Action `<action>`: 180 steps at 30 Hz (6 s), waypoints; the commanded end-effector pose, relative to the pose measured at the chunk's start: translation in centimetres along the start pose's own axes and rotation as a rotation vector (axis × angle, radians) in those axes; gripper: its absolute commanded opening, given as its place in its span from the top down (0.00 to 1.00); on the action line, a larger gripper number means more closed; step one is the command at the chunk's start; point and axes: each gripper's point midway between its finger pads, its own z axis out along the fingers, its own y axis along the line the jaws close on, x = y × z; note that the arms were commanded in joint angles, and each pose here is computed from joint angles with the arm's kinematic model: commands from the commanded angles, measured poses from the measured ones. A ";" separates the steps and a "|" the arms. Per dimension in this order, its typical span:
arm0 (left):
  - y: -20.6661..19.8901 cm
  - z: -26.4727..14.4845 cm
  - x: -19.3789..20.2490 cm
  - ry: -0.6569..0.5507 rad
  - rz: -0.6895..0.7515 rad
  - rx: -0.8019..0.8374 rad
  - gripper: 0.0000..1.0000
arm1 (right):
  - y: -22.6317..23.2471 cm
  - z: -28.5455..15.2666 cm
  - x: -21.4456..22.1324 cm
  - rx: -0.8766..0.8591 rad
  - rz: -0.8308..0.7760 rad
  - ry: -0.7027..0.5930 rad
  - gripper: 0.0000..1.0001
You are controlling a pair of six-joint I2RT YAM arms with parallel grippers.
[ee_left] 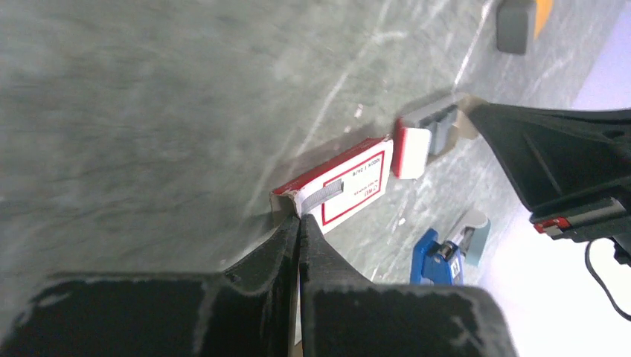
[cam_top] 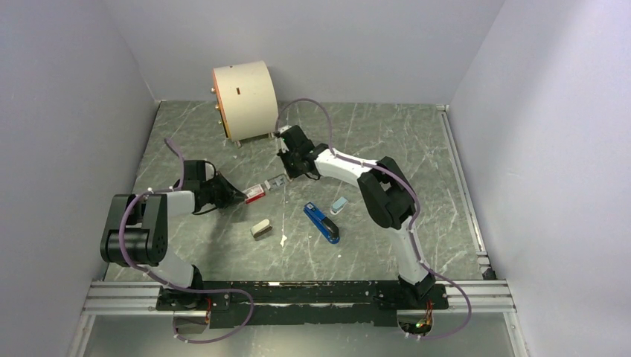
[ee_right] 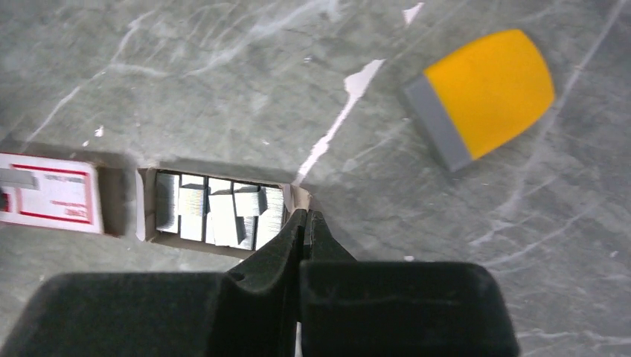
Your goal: Load the staples into the stapler
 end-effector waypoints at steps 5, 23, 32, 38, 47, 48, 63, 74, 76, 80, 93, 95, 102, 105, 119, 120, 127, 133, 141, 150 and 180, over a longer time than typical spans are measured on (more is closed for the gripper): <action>2.3 -2.2 -3.9 -0.182 -0.063 -0.162 0.90 | -1.2 0.3 0.0 0.024 0.077 0.004 0.93; -7.0 -9.7 -4.3 -0.213 0.345 0.044 0.33 | -4.9 -14.4 -3.5 0.159 0.354 -0.141 0.45; -10.8 -10.2 1.4 -0.106 0.601 0.216 0.25 | -7.9 -19.6 7.8 0.357 0.453 -0.046 0.19; -11.0 -9.3 3.0 -0.067 0.569 0.257 0.25 | -7.9 -18.2 11.7 0.424 0.685 -0.019 0.21; -9.4 -8.0 2.5 -0.049 0.532 0.165 0.29 | -8.1 -15.8 11.5 0.505 0.809 -0.025 0.27; -9.4 -8.1 2.4 -0.053 0.531 0.159 0.29 | -8.4 -15.5 11.9 0.535 0.821 -0.009 0.28; -8.5 -7.5 2.6 -0.024 0.512 0.119 0.33 | -8.9 -13.0 12.1 0.553 0.677 0.053 0.73; -10.4 -6.9 3.9 0.013 0.496 0.176 0.31 | -10.1 -11.8 10.6 0.507 0.454 0.091 0.59; -11.0 -6.7 4.2 0.018 0.485 0.192 0.30 | -9.9 -12.0 11.1 0.505 0.458 0.111 0.47; -12.5 -6.1 5.0 0.048 0.452 0.244 0.28 | -9.7 -12.9 12.2 0.503 0.471 0.128 0.40; -15.7 -3.3 7.2 0.090 0.414 0.298 0.32 | -8.2 -14.0 13.7 0.438 0.532 0.153 0.77; -16.3 -2.9 7.8 0.102 0.406 0.318 0.32 | -8.3 -14.0 13.3 0.442 0.539 0.135 0.86; -19.2 -1.4 9.4 0.116 0.376 0.395 0.25 | -7.9 -16.0 8.1 0.307 0.630 -0.066 0.90; -20.7 -0.6 9.8 0.100 0.359 0.441 0.25 | -7.7 -17.0 6.0 0.174 0.712 -0.141 0.91; -27.7 1.0 12.8 0.188 0.297 0.689 0.37 | -4.6 -21.0 2.6 -0.223 0.876 -0.251 0.91; -27.6 1.2 13.1 0.189 0.305 0.679 0.39 | -4.6 -21.1 2.6 -0.230 0.880 -0.252 0.91; -26.5 1.6 13.8 0.175 0.374 0.616 0.60 | -4.4 -21.7 2.4 -0.249 0.890 -0.269 0.91; -25.4 1.3 13.7 0.149 0.415 0.576 0.56 | -4.5 -21.8 2.2 -0.244 0.897 -0.281 0.92; -25.4 1.3 14.6 0.164 0.465 0.585 0.75 | -4.3 -22.4 1.4 -0.271 0.894 -0.309 0.92; -24.7 2.2 14.4 0.126 0.560 0.513 0.95 | -5.7 -22.4 1.6 -0.199 0.884 -0.297 0.93; -25.1 -2.3 15.1 -0.012 1.110 0.692 0.95 | -10.4 -23.7 -0.1 -0.212 0.791 -0.308 0.65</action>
